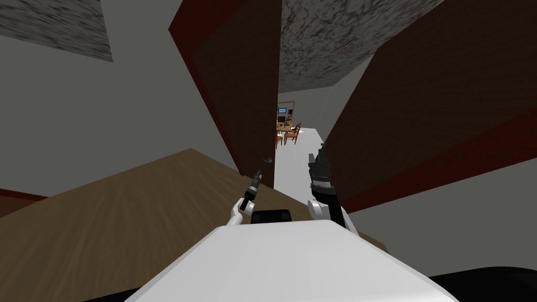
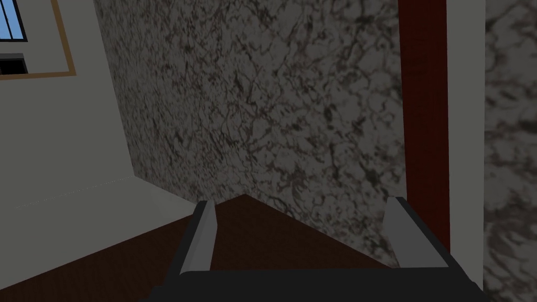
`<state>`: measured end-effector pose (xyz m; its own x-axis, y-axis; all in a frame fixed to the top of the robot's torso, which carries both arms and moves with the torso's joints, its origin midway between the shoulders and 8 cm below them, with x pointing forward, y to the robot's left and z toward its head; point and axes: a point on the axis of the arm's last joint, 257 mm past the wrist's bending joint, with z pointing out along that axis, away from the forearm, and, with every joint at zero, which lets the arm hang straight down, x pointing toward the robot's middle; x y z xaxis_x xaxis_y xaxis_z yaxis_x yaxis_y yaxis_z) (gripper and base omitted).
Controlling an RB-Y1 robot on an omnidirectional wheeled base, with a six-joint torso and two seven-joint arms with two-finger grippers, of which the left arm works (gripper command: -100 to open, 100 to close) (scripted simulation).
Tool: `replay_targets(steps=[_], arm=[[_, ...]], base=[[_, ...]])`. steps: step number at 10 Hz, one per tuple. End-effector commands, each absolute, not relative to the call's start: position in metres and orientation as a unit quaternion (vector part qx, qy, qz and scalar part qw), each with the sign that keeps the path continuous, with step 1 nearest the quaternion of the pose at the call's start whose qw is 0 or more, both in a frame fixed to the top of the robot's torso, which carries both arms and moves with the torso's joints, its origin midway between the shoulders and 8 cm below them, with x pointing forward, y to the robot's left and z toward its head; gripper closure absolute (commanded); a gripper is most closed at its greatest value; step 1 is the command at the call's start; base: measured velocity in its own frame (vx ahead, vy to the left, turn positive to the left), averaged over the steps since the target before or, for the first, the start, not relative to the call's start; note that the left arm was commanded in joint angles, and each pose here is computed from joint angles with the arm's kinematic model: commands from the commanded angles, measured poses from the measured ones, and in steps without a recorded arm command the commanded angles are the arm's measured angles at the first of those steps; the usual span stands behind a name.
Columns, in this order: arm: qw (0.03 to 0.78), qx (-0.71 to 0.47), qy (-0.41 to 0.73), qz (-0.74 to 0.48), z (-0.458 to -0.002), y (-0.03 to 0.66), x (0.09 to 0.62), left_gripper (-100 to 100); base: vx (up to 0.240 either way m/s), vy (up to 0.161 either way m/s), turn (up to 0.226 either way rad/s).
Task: Push the door open
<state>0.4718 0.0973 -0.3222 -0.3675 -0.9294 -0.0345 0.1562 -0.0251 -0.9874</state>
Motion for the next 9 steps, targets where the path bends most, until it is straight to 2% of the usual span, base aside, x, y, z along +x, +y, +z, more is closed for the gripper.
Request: replay_targets(steps=[1, 9], arm=[[0.425, -0.358, 0.555, -0.619, -0.335, 0.092, 0.469, -100], [0.387, -0.368, 0.589, -0.607, -0.376, 0.077, 0.46, -100]], base=[[0.093, 0.043, -0.023], [0.088, 0.03, -0.015]])
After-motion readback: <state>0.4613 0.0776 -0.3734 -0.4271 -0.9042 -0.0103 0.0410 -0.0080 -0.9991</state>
